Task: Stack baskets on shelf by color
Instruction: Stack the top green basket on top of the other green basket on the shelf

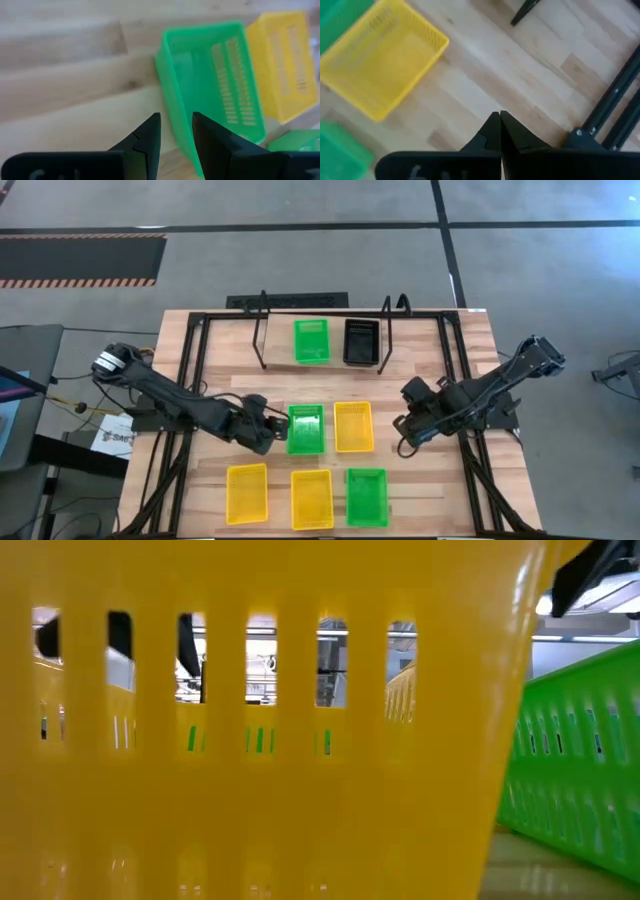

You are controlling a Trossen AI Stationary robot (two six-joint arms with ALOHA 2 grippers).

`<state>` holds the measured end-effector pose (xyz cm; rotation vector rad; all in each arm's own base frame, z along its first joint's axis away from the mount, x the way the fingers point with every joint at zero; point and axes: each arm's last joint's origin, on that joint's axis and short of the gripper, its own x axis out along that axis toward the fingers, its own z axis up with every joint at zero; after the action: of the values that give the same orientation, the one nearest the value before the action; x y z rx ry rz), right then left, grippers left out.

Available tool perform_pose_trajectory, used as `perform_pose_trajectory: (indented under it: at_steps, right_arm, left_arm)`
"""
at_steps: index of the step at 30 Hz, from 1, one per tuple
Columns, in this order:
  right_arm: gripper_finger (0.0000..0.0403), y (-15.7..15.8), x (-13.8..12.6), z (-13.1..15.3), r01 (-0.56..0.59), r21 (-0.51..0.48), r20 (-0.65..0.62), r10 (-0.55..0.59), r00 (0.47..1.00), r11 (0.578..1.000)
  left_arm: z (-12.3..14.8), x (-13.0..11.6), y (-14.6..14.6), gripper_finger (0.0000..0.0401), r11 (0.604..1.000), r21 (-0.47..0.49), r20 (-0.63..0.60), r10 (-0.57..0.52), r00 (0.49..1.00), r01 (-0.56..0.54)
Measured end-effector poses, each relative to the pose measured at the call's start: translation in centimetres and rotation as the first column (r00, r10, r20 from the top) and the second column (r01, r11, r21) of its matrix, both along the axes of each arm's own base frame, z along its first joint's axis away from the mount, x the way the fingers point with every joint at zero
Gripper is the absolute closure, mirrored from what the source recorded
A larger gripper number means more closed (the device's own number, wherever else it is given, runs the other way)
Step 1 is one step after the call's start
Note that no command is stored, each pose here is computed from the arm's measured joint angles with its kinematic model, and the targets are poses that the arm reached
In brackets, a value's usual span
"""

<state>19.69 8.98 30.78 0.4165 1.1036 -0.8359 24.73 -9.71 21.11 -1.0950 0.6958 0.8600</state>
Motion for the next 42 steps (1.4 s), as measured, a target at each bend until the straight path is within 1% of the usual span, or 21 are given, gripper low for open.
perform_pose_trajectory:
  at_steps: [3,8,12,19,21,24,29,32,34,36,39,42]
  right_arm:
    - [0.0394,-0.4,0.4,0.2,-0.003,-0.01,0.034,0.003,0.999,1.0]
    - [0.0394,-0.9,0.9,0.4,-0.061,-0.011,0.053,0.061,0.997,0.998]
    - [0.0394,-1.2,1.1,0.5,-0.089,-0.015,0.057,0.09,0.994,0.996]
    - [0.0394,-1.3,1.3,0.5,-0.124,-0.024,0.048,0.125,0.991,0.992]
    - [0.0394,-1.3,1.3,0.5,-0.124,-0.023,0.049,0.125,0.991,0.992]
    - [0.0394,-1.3,1.3,0.5,-0.138,-0.027,0.041,0.139,0.989,0.99]
    - [0.0394,-1.4,1.3,0.5,-0.164,-0.045,0.026,0.166,0.986,0.985]
    - [0.0397,-1.7,1.0,0.8,-0.163,-0.06,0.027,0.165,0.986,0.985]
    - [0.0399,-1.9,0.4,1.2,-0.162,-0.065,0.029,0.164,0.986,0.985]
    - [0.04,-2.2,-0.3,1.7,-0.154,-0.064,0.042,0.157,0.987,0.986]
    - [0.0399,-2.8,-1.8,2.7,-0.135,-0.078,0.077,0.141,0.987,0.988]
    - [0.0399,-3.5,-3.5,3.8,-0.091,-0.102,0.144,0.105,0.984,0.991]
  left_arm:
    - [-1.5,1.5,-0.3,0.0303,0.998,-0.051,-0.01,-0.022,1.0,0.022]
    - [-3.7,3.3,-0.1,0.0303,0.986,-0.156,-0.061,-0.061,0.996,0.051]
    - [-4.1,4.3,0.8,0.0303,0.982,-0.179,-0.086,-0.074,0.994,0.058]
    - [-3.6,4.9,2.6,0.0308,0.987,-0.148,-0.079,-0.077,0.994,0.064]
    - [-3.7,4.9,3.0,0.0329,0.987,-0.136,-0.09,-0.096,0.991,0.083]
    - [-3.7,5.0,3.5,0.0384,0.989,-0.107,-0.094,-0.108,0.99,0.098]
    - [-3.3,5.3,3.7,0.0398,0.988,-0.083,-0.092,-0.139,0.986,0.132]
    - [-1.2,6.3,3.3,0.0399,0.977,-0.052,-0.04,-0.207,0.977,0.205]
    - [1.3,6.6,3.0,0.04,0.972,-0.013,-0.015,-0.235,0.972,0.235]
    - [4.4,6.3,2.9,0.04,0.968,0.049,-0.023,-0.245,0.969,0.246]
    - [9.9,5.4,3.0,0.04,0.96,0.185,-0.019,-0.208,0.978,0.208]
    - [14.9,3.7,3.7,0.0401,0.934,0.331,-0.041,-0.132,0.99,0.138]
